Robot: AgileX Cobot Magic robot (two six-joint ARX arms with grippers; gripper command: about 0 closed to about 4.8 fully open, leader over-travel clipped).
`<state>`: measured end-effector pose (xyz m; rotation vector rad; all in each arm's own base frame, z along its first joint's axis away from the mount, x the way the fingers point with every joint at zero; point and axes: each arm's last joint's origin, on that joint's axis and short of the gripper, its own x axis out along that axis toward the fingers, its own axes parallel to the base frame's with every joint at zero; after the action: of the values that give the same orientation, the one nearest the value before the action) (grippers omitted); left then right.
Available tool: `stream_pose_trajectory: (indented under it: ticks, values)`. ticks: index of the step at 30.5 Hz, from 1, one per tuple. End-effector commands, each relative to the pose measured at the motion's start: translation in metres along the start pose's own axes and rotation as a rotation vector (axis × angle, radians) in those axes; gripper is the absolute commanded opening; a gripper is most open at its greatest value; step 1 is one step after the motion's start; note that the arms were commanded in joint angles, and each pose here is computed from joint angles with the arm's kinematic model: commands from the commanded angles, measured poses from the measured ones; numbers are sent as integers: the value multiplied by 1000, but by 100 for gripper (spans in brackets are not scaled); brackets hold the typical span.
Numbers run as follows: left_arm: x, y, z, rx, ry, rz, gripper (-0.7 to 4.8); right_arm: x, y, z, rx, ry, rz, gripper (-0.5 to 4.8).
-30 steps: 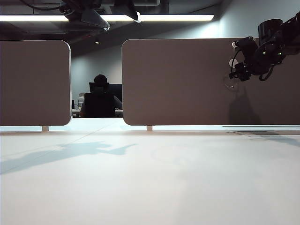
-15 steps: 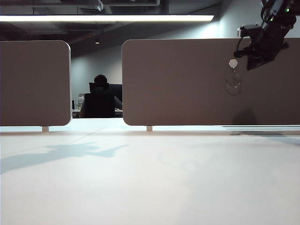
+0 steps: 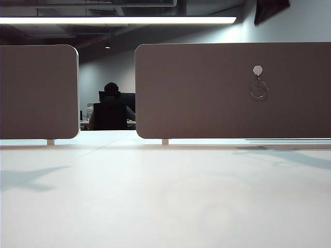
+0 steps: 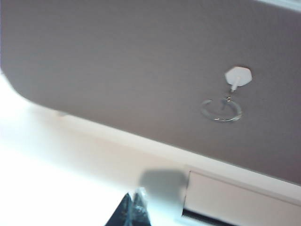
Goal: Hang the earring on the hook.
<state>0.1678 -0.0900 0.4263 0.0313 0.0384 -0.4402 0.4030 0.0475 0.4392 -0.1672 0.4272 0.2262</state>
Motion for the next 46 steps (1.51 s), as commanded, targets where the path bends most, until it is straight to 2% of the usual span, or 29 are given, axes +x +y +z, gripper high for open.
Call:
stream_pose_trajectory:
  ticks: [1, 5, 10, 15, 20, 23, 31, 36, 40, 46]
  values:
    - [-38, 3, 3, -70, -19, 30, -5, -33, 8, -7, 3, 0, 25, -3]
    - [-86, 6, -5, -115, -88, 28, -5, -90, 26, -22, -13, -83, 82, -3]
    - [-136, 9, -34, -118, -181, 24, -5, -152, 49, -62, -42, -194, 179, -3]
    - [-156, 8, -78, -110, -185, 6, -5, -187, 67, -122, 11, -263, 234, -3]
    - [-152, 6, -121, -152, -120, -46, -5, -197, 76, -199, 84, -244, 263, -3]
    - [-145, 5, -138, -173, -112, -52, -5, -200, 80, -237, 84, -260, 276, -3]
    - [-111, 1, -186, -206, -85, -75, -5, -198, 89, -315, 71, -344, 324, -3]
    - [-98, 0, -212, -205, -54, -71, -5, -190, 92, -345, 111, -380, 331, -3]
    - [-92, -1, -230, -238, -15, -68, -5, -181, 94, -356, 142, -308, 343, -3]
    - [-85, -1, -249, -243, -35, -70, -5, -170, 98, -371, 141, -266, 362, -3]
